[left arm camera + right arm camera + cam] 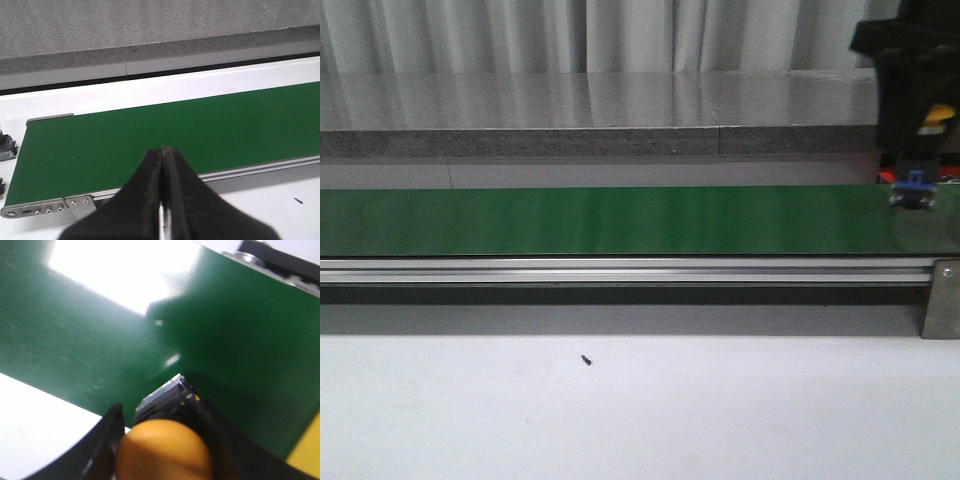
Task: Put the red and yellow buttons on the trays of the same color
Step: 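Lower the yellow button into the yellow tray and open the right gripper, then withdraw the right gripper and move the left gripper over the last red button, then lower the left gripper and grasp the last red button, then carry the red button with the left gripper onto the belt and release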
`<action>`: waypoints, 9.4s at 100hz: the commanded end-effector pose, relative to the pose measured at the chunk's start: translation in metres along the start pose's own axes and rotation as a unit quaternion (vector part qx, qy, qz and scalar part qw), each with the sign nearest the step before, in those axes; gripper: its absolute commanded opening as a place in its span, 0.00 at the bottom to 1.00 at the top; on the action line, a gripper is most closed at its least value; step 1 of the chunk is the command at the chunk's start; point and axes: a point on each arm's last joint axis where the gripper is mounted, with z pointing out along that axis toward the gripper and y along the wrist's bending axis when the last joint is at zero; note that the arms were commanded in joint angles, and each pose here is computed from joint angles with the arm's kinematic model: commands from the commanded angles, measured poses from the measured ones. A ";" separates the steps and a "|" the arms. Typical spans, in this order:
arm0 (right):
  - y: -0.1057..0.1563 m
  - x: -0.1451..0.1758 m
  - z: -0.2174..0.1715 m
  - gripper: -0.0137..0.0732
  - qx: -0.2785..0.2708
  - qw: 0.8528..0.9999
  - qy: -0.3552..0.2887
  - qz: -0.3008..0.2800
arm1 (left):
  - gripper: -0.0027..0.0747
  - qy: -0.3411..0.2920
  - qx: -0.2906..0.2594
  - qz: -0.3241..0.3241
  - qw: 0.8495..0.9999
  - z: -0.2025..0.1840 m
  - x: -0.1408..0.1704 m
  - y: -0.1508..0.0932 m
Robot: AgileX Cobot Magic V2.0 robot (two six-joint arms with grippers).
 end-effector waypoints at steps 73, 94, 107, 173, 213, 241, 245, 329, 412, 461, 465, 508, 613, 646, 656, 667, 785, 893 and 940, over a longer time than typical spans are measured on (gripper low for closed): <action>-0.133 0.100 -0.008 0.30 0.067 0.965 -0.088 0.238 | 0.01 -0.043 -0.001 -0.007 0.999 -0.004 -0.014 0.000; -0.142 0.100 0.020 0.30 0.055 0.964 -0.064 0.251 | 0.01 -0.041 -0.001 -0.007 0.999 -0.004 -0.014 0.000; -0.146 0.100 0.030 0.30 0.053 0.964 -0.057 0.255 | 0.01 -0.041 0.000 -0.007 0.999 -0.004 -0.013 -0.001; -0.136 0.094 -0.004 0.75 0.067 0.960 -0.113 0.248 | 0.01 -0.041 0.000 -0.007 0.999 -0.004 -0.013 -0.001; -0.036 0.076 -0.089 0.74 0.064 0.960 -0.250 0.104 | 0.01 -0.038 0.000 -0.007 0.999 -0.004 -0.013 -0.001; 0.021 0.117 -0.108 0.74 0.038 0.955 -0.293 0.040 | 0.01 -0.028 0.004 -0.006 1.000 -0.003 -0.011 -0.001; 0.024 0.127 -0.107 0.73 0.039 0.954 -0.293 0.040 | 0.01 -0.028 0.004 -0.006 1.000 -0.003 -0.011 -0.001; 0.056 0.229 -0.109 0.08 0.061 0.936 -0.347 0.019 | 0.02 -0.037 0.000 -0.005 0.999 -0.004 -0.013 -0.001; 0.056 0.230 -0.108 0.08 0.061 0.936 -0.345 0.019 | 0.86 0.035 -0.165 -0.095 0.981 0.044 -0.073 0.081; 0.056 0.230 -0.108 0.08 0.061 0.936 -0.345 0.019 | 0.86 0.147 -0.224 -0.123 0.955 0.159 -0.073 0.192; 0.056 0.230 -0.108 0.08 0.061 0.936 -0.345 0.019 | 0.86 0.156 -0.226 -0.123 0.954 0.167 -0.069 0.197; 0.056 0.230 -0.108 0.08 0.061 0.936 -0.345 0.019 | 0.86 0.206 -0.248 -0.159 0.933 0.210 -0.027 0.248; 0.056 0.230 -0.108 0.08 0.061 0.936 -0.345 0.019 | 0.86 0.244 -0.228 -0.178 0.926 0.252 0.017 0.253; 0.056 0.230 -0.108 0.08 0.061 0.936 -0.345 0.019 | 0.73 0.254 -0.225 -0.180 0.923 0.252 0.019 0.252; 0.056 0.230 -0.108 0.08 0.061 0.936 -0.345 0.019 | 0.57 0.256 -0.224 -0.181 0.923 0.251 0.019 0.252; 0.056 0.230 -0.108 0.08 0.061 0.936 -0.345 0.019 | 0.36 0.256 -0.224 -0.181 0.923 0.251 0.019 0.252; 0.056 0.230 -0.108 0.08 0.061 0.936 -0.345 0.019 | 0.06 0.228 -0.077 -0.133 0.961 0.199 -0.069 0.139; 0.056 0.230 -0.108 0.08 0.061 0.936 -0.345 0.019 | 0.75 0.220 -0.068 -0.120 0.966 0.204 -0.057 0.119; 0.056 0.230 -0.108 0.08 0.061 0.936 -0.345 0.019 | 0.75 0.137 -0.159 -0.090 0.974 0.160 -0.096 0.150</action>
